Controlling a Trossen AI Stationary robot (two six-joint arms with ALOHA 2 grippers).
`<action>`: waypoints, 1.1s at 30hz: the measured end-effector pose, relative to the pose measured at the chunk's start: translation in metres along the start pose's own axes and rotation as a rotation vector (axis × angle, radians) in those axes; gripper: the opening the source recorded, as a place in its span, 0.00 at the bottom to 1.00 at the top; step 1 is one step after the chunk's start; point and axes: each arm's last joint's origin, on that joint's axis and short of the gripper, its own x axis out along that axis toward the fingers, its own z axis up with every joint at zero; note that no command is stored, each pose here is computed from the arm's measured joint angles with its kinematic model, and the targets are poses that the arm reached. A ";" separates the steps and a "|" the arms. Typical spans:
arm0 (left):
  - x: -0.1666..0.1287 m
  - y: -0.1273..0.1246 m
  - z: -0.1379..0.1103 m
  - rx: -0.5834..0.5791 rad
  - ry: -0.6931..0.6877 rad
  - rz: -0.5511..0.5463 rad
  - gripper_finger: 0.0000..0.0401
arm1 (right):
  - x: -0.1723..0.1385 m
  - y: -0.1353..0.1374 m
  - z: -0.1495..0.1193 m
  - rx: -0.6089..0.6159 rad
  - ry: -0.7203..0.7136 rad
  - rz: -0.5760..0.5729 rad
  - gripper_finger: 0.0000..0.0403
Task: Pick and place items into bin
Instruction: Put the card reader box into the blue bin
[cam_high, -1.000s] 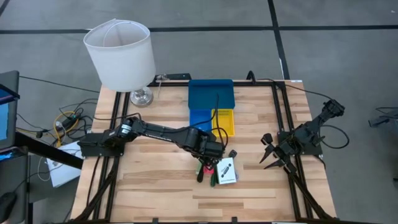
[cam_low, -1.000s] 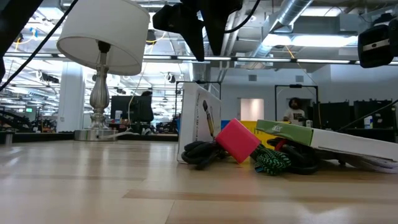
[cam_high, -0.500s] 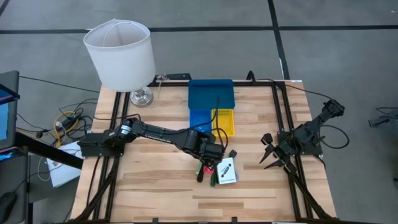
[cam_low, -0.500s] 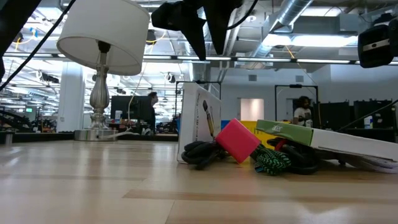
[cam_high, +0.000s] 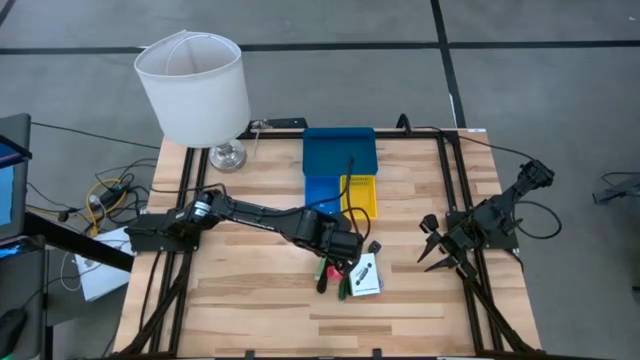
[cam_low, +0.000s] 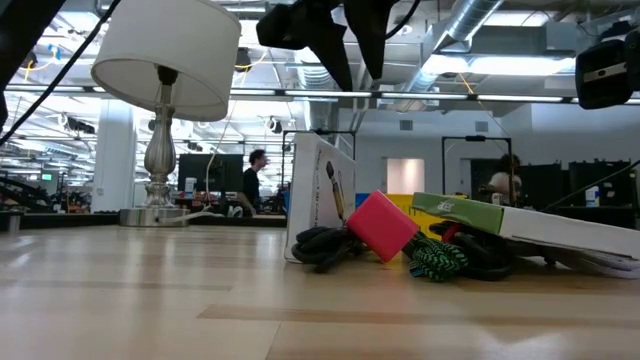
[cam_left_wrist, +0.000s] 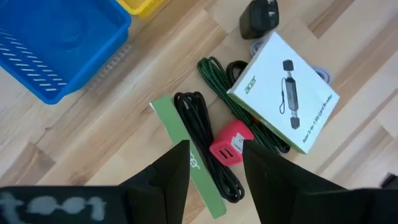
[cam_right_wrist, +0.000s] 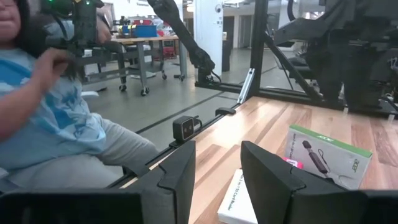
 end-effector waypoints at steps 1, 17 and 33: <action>0.000 -0.001 -0.001 0.007 0.004 -0.003 0.34 | 0.000 0.000 0.000 0.000 0.000 0.000 0.31; -0.005 0.002 0.001 -0.128 0.077 -0.049 0.34 | 0.000 0.000 0.000 0.000 0.000 0.000 0.31; 0.002 0.020 0.009 -0.117 0.129 0.064 0.34 | 0.000 0.000 0.000 0.000 0.000 0.000 0.31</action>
